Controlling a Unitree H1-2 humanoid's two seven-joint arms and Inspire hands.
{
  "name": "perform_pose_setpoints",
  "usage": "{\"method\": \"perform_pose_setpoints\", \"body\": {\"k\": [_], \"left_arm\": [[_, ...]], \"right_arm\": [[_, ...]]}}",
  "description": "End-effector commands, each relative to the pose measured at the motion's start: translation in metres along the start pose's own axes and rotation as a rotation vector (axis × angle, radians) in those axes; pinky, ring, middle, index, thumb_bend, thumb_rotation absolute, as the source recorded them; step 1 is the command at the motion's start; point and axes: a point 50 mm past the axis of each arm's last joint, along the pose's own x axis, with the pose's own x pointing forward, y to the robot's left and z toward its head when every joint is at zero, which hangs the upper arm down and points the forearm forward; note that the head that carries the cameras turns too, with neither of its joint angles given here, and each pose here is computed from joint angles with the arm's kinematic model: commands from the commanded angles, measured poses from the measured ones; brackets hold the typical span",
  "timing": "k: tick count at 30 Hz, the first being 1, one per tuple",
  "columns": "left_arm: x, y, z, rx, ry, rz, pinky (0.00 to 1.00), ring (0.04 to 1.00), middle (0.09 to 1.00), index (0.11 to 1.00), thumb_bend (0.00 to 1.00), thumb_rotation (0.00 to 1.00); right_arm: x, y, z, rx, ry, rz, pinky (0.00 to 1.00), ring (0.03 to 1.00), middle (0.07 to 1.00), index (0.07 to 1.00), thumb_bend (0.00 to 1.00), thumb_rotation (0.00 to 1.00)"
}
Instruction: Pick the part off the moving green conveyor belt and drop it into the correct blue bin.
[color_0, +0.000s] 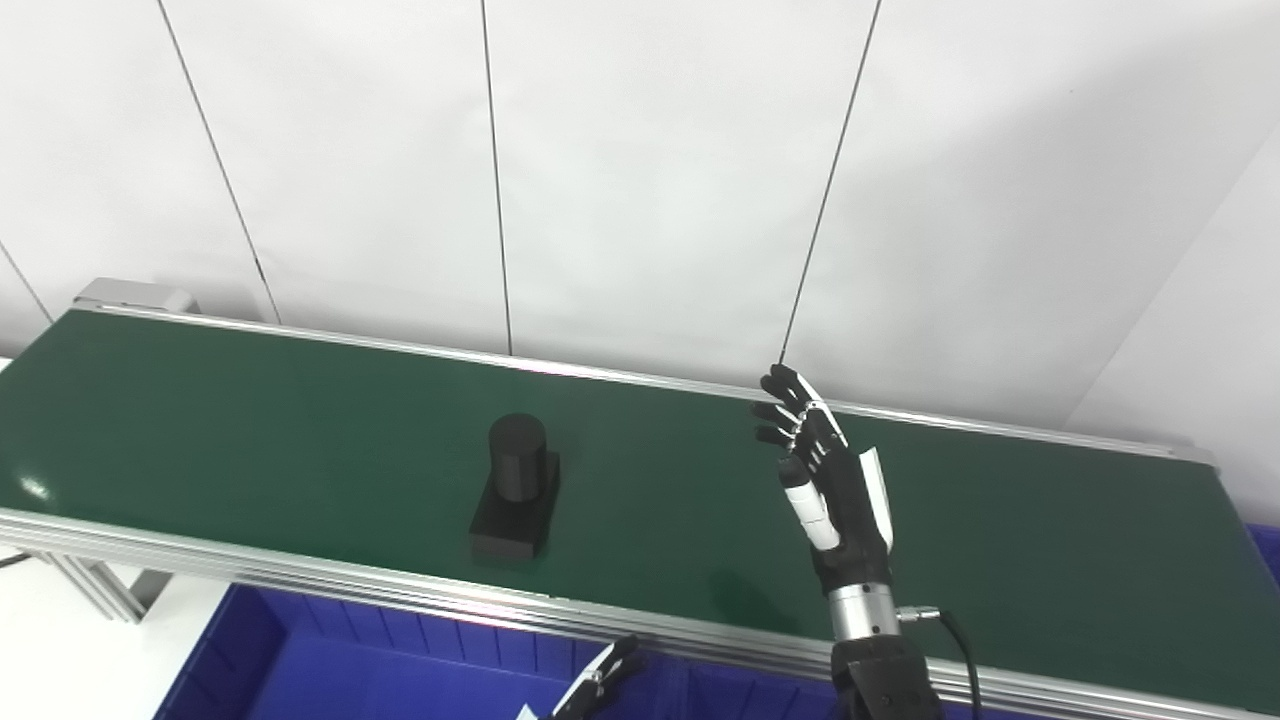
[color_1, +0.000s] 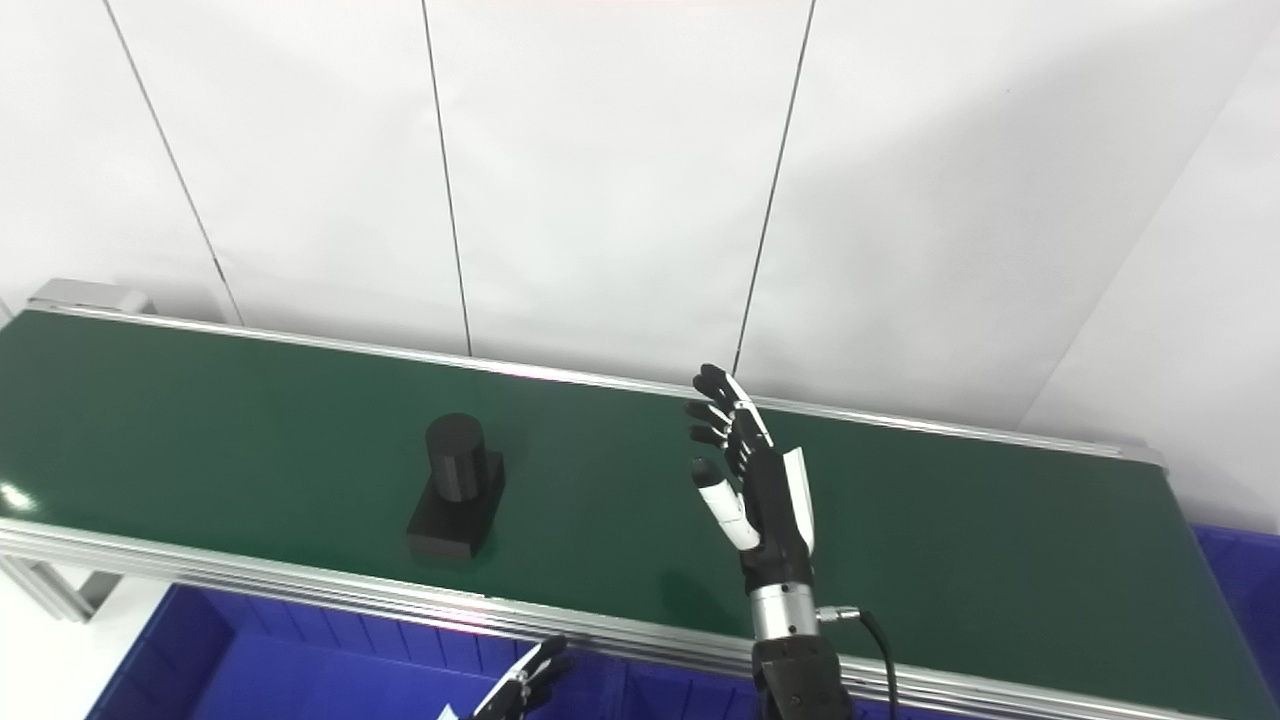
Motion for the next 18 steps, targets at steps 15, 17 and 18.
{"method": "perform_pose_setpoints", "body": {"k": [15, 17, 18], "left_arm": [[0.003, -0.01, 0.015, 0.004, -0.084, -0.018, 0.94, 0.941, 0.9, 0.92, 0.77, 1.0], [0.002, -0.012, 0.016, 0.004, -0.084, -0.019, 0.94, 0.94, 0.898, 0.918, 0.78, 1.0], [0.001, -0.013, 0.017, 0.005, -0.085, -0.02, 0.94, 0.94, 0.898, 0.918, 0.78, 1.0]], "right_arm": [[0.05, 0.03, -0.004, -0.019, 0.013, 0.111, 0.75, 0.823, 0.884, 0.902, 0.89, 0.7], [0.055, 0.034, -0.006, -0.033, 0.026, 0.124, 0.75, 0.826, 0.888, 0.907, 0.89, 0.67], [0.057, 0.036, -0.007, -0.039, 0.033, 0.132, 0.75, 0.827, 0.889, 0.908, 0.89, 0.67]]}}
